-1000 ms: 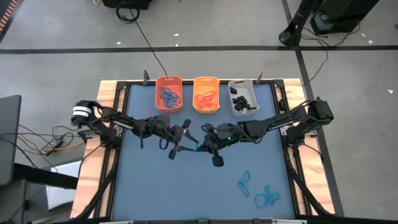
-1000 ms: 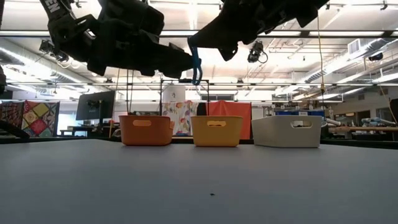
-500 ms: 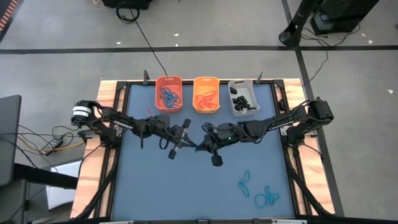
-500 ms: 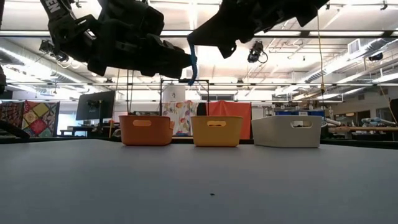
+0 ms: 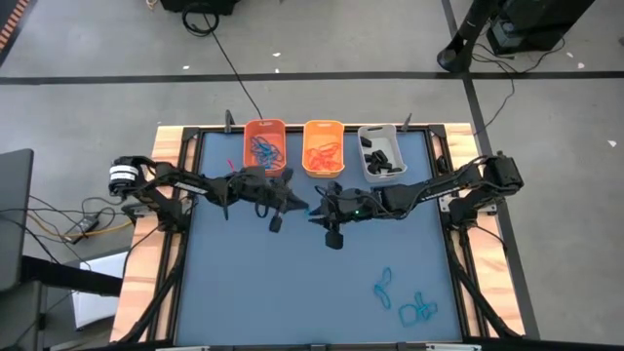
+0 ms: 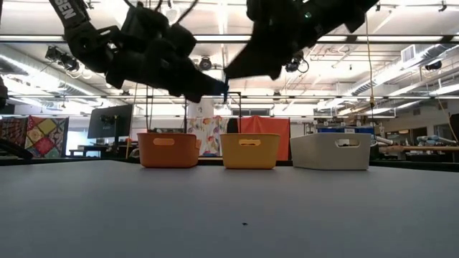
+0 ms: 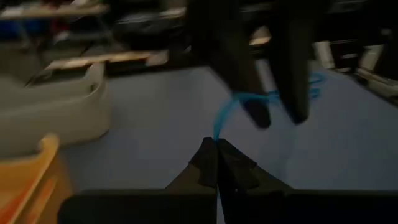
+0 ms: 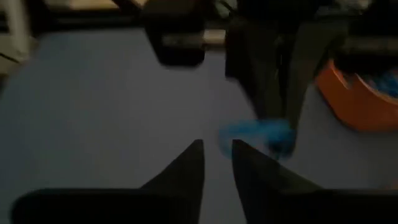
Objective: Sort rubber bands into baskets
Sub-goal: Put the blue rubber band into the orange bin
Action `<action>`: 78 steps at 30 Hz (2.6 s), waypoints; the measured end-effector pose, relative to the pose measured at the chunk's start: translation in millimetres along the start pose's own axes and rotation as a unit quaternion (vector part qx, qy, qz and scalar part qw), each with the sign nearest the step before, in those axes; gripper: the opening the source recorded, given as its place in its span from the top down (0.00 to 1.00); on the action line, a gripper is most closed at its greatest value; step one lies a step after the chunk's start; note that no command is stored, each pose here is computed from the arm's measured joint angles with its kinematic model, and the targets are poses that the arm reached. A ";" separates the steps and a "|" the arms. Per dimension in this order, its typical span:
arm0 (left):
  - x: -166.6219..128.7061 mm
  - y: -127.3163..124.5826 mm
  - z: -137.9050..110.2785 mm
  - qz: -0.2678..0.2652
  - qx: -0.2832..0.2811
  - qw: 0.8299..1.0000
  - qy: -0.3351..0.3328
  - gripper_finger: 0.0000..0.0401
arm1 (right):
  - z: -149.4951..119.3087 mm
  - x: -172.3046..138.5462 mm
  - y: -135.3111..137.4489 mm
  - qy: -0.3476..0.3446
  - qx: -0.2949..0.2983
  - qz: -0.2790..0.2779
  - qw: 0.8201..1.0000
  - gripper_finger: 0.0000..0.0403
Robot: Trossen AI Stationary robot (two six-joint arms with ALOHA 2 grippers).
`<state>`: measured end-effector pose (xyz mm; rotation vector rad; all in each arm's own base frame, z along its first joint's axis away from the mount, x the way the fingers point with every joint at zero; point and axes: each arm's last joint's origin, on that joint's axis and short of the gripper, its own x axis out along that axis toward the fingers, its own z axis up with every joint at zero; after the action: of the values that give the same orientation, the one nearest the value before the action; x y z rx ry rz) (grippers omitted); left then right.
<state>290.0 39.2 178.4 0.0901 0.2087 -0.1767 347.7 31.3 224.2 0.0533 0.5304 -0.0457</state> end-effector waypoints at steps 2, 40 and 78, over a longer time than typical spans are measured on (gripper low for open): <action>-4.7 8.1 -1.4 0.021 -0.022 0.999 0.014 1.00 | -2.0 -3.3 -1.8 0.016 0.012 -0.024 1.000 0.72; -107.5 92.0 -22.4 0.456 -0.170 0.848 0.212 0.58 | -74.7 -74.4 72.1 0.271 0.161 -0.128 0.940 0.58; -29.0 -35.0 38.3 0.110 -0.083 0.990 0.015 0.55 | -148.1 -72.9 132.0 0.440 0.180 -0.153 0.866 0.67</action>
<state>263.3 5.6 219.4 -0.0503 0.2406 0.0616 217.7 174.4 138.7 0.3684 1.4450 -0.4505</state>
